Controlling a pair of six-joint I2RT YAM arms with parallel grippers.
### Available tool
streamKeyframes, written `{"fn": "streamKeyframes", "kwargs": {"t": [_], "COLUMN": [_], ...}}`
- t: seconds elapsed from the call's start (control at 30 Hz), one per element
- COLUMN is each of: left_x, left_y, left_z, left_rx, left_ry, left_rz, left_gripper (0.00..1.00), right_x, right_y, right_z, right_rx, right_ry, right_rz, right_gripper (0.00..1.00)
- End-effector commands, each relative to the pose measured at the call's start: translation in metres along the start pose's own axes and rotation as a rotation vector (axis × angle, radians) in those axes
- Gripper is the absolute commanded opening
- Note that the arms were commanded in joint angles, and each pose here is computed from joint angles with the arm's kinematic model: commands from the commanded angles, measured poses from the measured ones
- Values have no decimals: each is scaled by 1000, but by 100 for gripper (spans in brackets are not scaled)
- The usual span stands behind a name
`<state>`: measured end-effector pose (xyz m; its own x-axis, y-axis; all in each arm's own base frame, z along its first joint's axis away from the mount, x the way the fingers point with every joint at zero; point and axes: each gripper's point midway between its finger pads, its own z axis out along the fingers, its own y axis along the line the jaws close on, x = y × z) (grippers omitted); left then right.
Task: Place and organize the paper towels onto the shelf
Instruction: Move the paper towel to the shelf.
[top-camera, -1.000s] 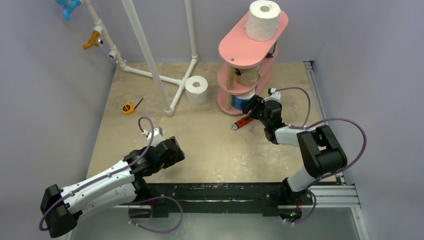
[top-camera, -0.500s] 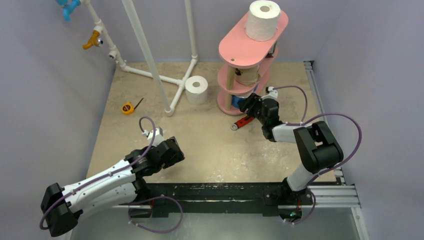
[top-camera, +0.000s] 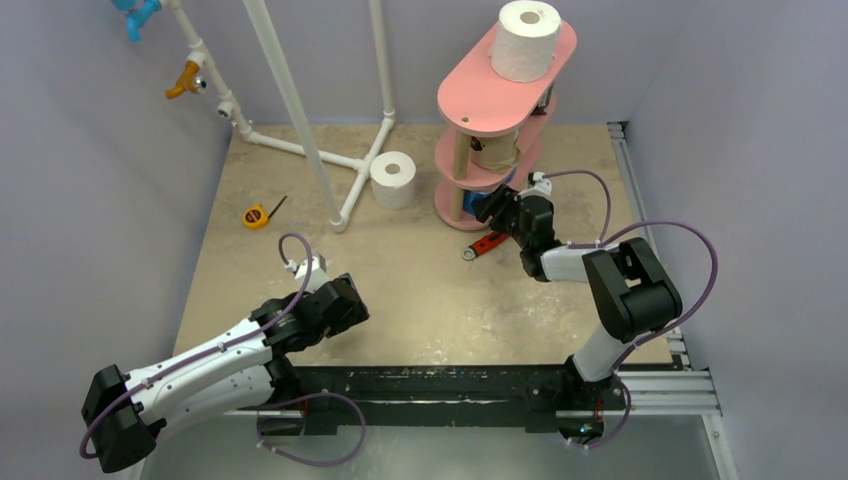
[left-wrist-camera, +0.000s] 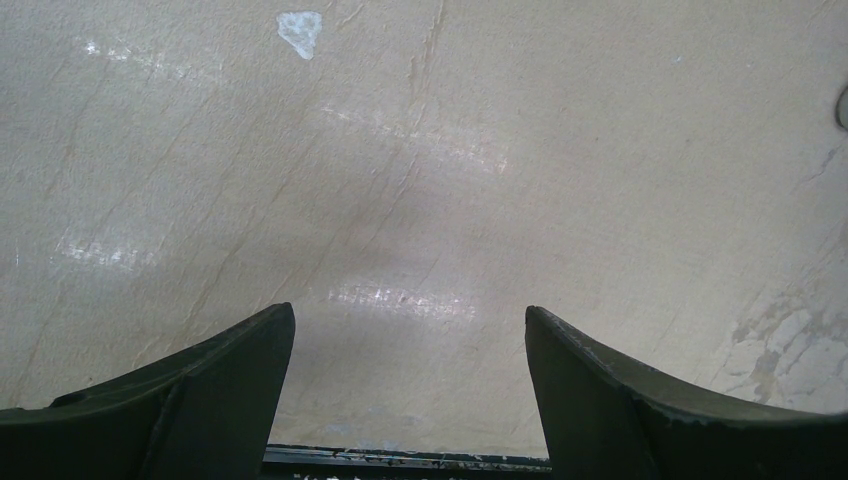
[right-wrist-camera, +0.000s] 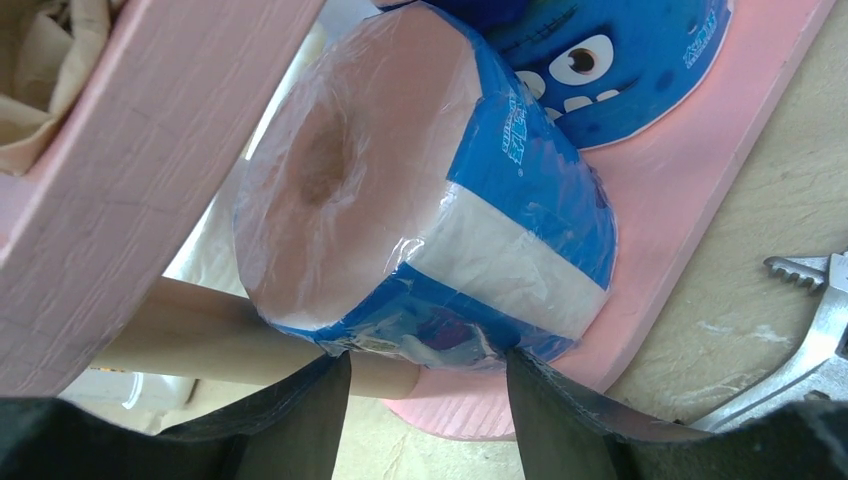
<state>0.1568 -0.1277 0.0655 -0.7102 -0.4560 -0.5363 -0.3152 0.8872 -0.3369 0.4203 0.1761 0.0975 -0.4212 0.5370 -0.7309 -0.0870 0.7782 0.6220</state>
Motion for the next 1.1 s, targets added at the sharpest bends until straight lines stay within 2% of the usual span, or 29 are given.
{"fn": "streamKeyframes", "kwargs": {"t": [0.0,0.67,1.07], "left_x": [-9,-9,-9], "left_y": [-5,-3,-1], "left_z": [-3,-3,-4], "left_rx": [5,3,5], "left_ry": [-30,-32,-34], "left_rz": [-2,-4,-8], "left_gripper": [85,85,85], "right_x": [-25,-23,-32], "right_y": [23,22,23], "right_z": [9,7,-10], "right_rx": [-57,-42,-25], "right_ry": [-80,-64,-86], "right_rz": [13,22,4], "right_gripper": [59,64,66]}}
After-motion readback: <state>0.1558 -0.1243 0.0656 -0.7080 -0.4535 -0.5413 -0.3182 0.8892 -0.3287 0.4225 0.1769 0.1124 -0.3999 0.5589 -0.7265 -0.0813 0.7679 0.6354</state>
